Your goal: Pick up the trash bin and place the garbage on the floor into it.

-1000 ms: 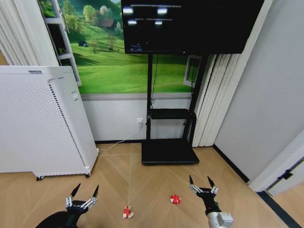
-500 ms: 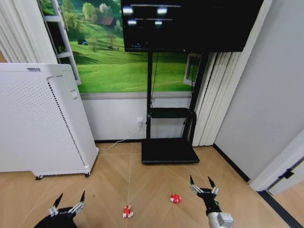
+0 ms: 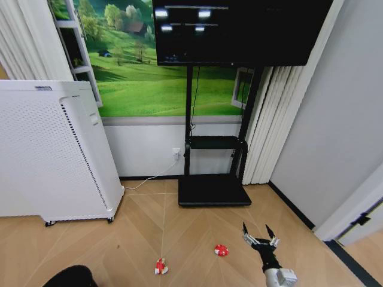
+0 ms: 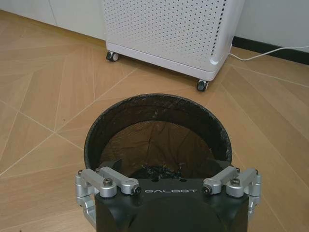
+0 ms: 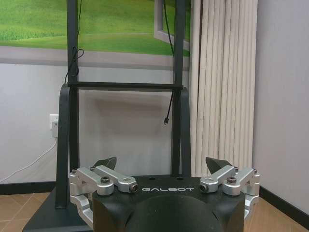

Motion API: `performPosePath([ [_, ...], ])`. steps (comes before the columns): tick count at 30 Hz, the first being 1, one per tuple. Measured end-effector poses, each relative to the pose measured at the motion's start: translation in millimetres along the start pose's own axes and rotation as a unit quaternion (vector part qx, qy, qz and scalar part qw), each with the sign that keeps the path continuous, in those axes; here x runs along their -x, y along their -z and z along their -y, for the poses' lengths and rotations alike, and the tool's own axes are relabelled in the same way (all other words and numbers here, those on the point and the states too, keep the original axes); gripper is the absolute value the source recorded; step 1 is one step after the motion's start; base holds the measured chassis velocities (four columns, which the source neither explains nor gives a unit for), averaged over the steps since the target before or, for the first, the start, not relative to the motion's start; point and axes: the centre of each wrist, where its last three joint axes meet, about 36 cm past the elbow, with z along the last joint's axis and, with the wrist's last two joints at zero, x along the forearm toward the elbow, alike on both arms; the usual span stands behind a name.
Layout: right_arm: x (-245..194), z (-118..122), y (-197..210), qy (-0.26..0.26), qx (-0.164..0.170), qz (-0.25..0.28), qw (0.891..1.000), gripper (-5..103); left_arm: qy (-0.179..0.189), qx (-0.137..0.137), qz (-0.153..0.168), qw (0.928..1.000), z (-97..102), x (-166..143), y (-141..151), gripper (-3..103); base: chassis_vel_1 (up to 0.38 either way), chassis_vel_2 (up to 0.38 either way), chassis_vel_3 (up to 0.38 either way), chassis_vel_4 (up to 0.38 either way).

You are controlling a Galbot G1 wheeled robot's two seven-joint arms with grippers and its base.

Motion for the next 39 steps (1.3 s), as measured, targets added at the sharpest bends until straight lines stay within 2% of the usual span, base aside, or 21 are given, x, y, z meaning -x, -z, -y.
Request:
performPosePath([
  [6,3,5,-2,-0.003,-0.001,-0.001,1.000,100,-0.021,-0.016,-0.003,0.9996,4.8,-13,-5,103,0.000,0.000,0.000,0.000],
  [8,3,6,-4,-0.005,0.000,-0.002,1.000,100,-0.020,-0.026,-0.009,0.9994,4.1,-17,-8,96,0.000,0.000,0.000,0.000],
  [11,3,9,-6,-0.008,0.001,-0.003,1.000,100,-0.003,-0.038,-0.023,0.9990,3.0,-24,-14,98,0.000,0.000,0.000,0.000],
  [13,2,12,-8,-0.011,0.000,-0.005,1.000,100,0.027,-0.044,-0.032,0.9982,2.7,-28,-20,102,0.000,0.000,0.000,0.000],
  [16,2,13,-11,-0.011,-0.001,-0.006,1.000,100,0.044,-0.059,-0.037,0.9966,2.6,-27,-26,98,0.000,0.000,0.000,0.000],
  [18,2,13,-12,-0.011,-0.001,-0.007,1.000,100,0.043,-0.067,-0.033,0.9963,3.5,-26,-27,98,0.000,0.000,0.000,0.000],
  [20,2,12,-13,-0.010,0.001,-0.008,1.000,100,0.032,-0.094,-0.021,0.9949,5.9,-24,-26,98,0.000,0.000,0.000,0.000],
  [21,2,12,-13,-0.010,0.001,-0.008,1.000,100,0.032,-0.094,-0.021,0.9949,5.9,-24,-26,98,0.000,0.000,0.000,0.000],
  [23,2,11,-13,-0.009,0.001,-0.008,1.000,100,0.011,-0.118,0.004,0.9929,6.4,-22,-23,97,0.000,0.000,0.000,0.000],
  [24,2,11,-13,-0.009,0.001,-0.008,1.000,100,0.011,-0.118,0.004,0.9929,6.4,-22,-23,97,0.000,0.000,0.000,0.000],
  [25,3,11,-13,-0.009,0.001,-0.008,1.000,100,-0.003,-0.142,0.015,0.9897,7.1,-21,-21,96,0.000,0.000,0.000,0.000],
  [27,4,12,-13,-0.007,-0.001,-0.007,1.000,100,-0.015,-0.190,0.006,0.9816,8.8,-22,-20,97,0.000,0.000,0.000,0.000],
  [29,5,13,-13,-0.007,-0.002,-0.006,1.000,100,-0.017,-0.202,0.002,0.9793,9.4,-22,-21,98,0.000,0.000,0.000,0.000],
  [30,7,13,-12,-0.006,-0.003,-0.005,1.000,100,-0.026,-0.235,-0.010,0.9715,11.9,-22,-22,98,0.000,0.000,0.000,0.000],
  [31,8,14,-12,-0.006,-0.004,-0.005,1.000,100,-0.030,-0.256,-0.016,0.9662,13.9,-22,-22,98,0.000,0.000,0.000,0.000],
  [32,8,14,-12,-0.006,-0.004,-0.005,1.000,100,-0.030,-0.256,-0.016,0.9662,13.9,-22,-22,98,0.000,0.000,0.000,0.000],
  [33,9,15,-11,-0.006,-0.004,-0.004,1.000,100,-0.032,-0.285,-0.027,0.9577,17.5,-21,-22,98,0.000,0.000,0.000,0.000],
  [34,10,16,-11,-0.006,-0.004,-0.004,1.000,100,-0.031,-0.300,-0.033,0.9530,19.6,-21,-22,98,0.000,0.000,0.000,0.000],
  [36,11,16,-11,-0.006,-0.005,-0.004,1.000,100,-0.029,-0.308,-0.037,0.9502,20.4,-20,-22,98,0.000,0.000,0.000,0.000],
  [37,11,17,-12,-0.007,-0.005,-0.005,1.000,100,-0.025,-0.320,-0.042,0.9460,21.8,-17,-21,98,0.000,0.000,0.000,0.000],
  [39,11,17,-12,-0.007,-0.005,-0.005,1.000,100,-0.019,-0.322,-0.045,0.9456,21.5,-16,-21,98,0.000,0.000,0.000,0.000],
])
